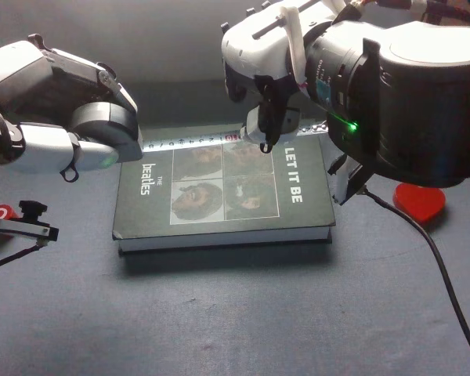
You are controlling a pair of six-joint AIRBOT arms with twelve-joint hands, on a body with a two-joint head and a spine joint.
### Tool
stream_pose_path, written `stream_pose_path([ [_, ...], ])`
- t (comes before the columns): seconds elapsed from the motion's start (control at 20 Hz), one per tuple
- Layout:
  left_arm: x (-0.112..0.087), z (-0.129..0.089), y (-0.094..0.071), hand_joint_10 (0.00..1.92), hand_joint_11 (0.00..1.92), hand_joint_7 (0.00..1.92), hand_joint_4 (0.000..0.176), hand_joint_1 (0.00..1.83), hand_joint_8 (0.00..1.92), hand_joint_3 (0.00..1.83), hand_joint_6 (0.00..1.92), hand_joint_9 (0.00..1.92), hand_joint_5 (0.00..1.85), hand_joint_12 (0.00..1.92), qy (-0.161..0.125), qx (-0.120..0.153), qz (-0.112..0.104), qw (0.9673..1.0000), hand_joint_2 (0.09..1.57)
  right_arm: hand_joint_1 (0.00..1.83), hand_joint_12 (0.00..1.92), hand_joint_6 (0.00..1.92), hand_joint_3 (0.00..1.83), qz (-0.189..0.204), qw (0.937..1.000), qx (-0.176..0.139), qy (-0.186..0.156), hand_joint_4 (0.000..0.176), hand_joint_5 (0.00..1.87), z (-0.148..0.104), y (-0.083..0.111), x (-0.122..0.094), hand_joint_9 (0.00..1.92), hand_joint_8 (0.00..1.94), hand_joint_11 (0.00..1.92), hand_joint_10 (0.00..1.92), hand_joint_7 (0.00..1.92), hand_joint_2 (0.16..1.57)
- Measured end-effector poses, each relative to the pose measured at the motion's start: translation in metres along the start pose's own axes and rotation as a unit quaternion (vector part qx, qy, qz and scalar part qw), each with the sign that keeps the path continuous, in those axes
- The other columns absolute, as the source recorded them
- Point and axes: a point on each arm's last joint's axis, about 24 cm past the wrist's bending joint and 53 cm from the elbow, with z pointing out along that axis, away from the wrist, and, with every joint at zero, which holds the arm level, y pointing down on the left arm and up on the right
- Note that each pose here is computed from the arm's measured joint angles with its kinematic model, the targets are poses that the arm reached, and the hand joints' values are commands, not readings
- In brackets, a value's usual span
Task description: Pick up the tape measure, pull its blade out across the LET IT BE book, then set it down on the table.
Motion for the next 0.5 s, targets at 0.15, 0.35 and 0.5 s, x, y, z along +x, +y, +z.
stream_pose_path([
  [0.15, -0.0003, -0.0002, 0.001, 1.3, 0.89, 1.07, 0.0, 1.38, 0.86, 0.0, 0.83, 0.9, 0.94, 1.17, 0.0, -0.001, -0.001, 1.0, 1.1, 0.97, 0.95, 0.01, 0.0, 0.002, 1.0, 0.0, 0.0, 0.0, 0.77, -0.0012, -0.0013, 0.0012, 0.75, 0.01, 0.35, 0.01, 0.8, 1.14],
  [0.35, -0.0007, -0.0001, 0.001, 1.3, 0.9, 1.07, 0.0, 1.38, 0.86, 0.0, 0.83, 0.91, 0.94, 1.18, 0.0, -0.001, 0.0, 1.0, 1.1, 0.97, 0.95, 0.0, 0.0, -0.008, 0.9998, -0.004, -0.016, 0.0, 0.76, -0.0031, -0.0018, -0.0053, 0.76, 0.01, 0.35, 0.01, 0.8, 1.15],
  [0.5, -0.0032, 0.0001, 0.0016, 1.3, 0.89, 1.07, 0.0, 1.38, 0.87, 0.0, 0.83, 0.91, 0.94, 1.18, -0.003, -0.001, 0.0, 1.0, 1.1, 0.98, 0.96, 0.01, 0.0, -0.008, 0.9999, -0.005, -0.011, 0.0, 0.78, -0.0046, -0.0023, -0.0001, 0.78, 0.01, 0.38, 0.02, 0.81, 1.15],
])
